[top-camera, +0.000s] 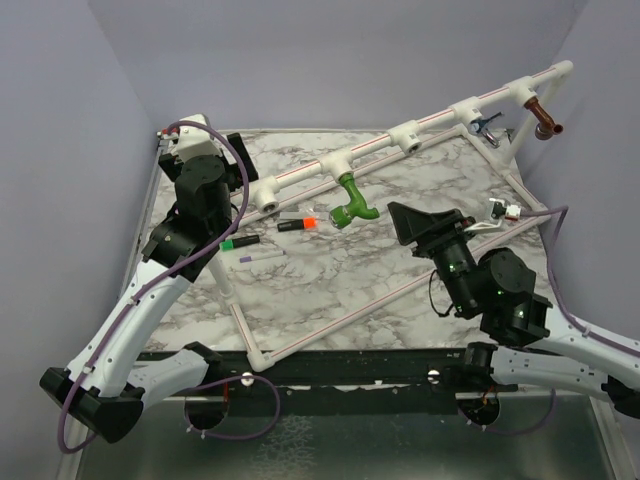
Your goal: Install the water faucets
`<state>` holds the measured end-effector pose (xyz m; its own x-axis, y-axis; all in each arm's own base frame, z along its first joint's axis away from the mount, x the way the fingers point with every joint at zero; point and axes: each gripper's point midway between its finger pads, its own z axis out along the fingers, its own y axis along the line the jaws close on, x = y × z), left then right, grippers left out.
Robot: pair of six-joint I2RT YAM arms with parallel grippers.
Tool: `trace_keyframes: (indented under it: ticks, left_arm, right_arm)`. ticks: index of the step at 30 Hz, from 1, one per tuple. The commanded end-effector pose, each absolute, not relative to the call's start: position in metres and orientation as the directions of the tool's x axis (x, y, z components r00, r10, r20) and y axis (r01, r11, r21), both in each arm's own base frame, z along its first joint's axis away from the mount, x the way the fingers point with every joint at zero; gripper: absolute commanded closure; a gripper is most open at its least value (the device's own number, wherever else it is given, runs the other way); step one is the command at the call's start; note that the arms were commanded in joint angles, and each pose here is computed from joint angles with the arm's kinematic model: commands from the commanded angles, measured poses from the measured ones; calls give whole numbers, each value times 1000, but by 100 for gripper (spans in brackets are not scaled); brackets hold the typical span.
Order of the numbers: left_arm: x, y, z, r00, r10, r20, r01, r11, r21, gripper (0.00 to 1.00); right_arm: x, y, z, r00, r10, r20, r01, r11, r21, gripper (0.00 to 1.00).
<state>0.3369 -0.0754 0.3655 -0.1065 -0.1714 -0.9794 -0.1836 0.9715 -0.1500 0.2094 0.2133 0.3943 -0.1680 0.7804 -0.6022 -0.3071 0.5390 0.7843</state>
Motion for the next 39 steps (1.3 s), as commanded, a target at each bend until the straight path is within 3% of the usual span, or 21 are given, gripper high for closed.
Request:
trace_keyframes:
  ticks: [1, 7, 12, 17, 22, 35, 39]
  left_arm:
    - [301, -94, 242, -529, 90, -844, -8, 994, 111, 1]
    - [301, -94, 243, -528, 91, -844, -7, 994, 112, 1]
    - [301, -94, 244, -527, 93, -845, -6, 994, 113, 1]
    - [300, -93, 244, -525, 93, -846, -9, 993, 115, 1]
    - [300, -92, 244, -524, 93, -847, -8, 993, 114, 1]
    - [299, -91, 244, -522, 97, -848, -8, 993, 118, 1]
    - [298, -90, 244, -522, 98, -847, -11, 993, 122, 1]
  right_arm:
    - [204, 207, 414, -27, 554, -832, -447, 738, 506, 41]
    - [206, 202, 424, 128, 195, -972, -469, 876, 113, 41]
    - [204, 212, 420, 301, -205, -932, -503, 796, -337, 40]
    - [212, 214, 396, 413, -545, -730, -432, 588, -684, 34]
    - [223, 216, 375, 480, -737, -476, -320, 357, -877, 32]
    - [235, 245, 395, 602, -798, 31, 84, 25, -996, 22]
    - [237, 254, 399, 606, -789, 101, 119, -36, -992, 22]
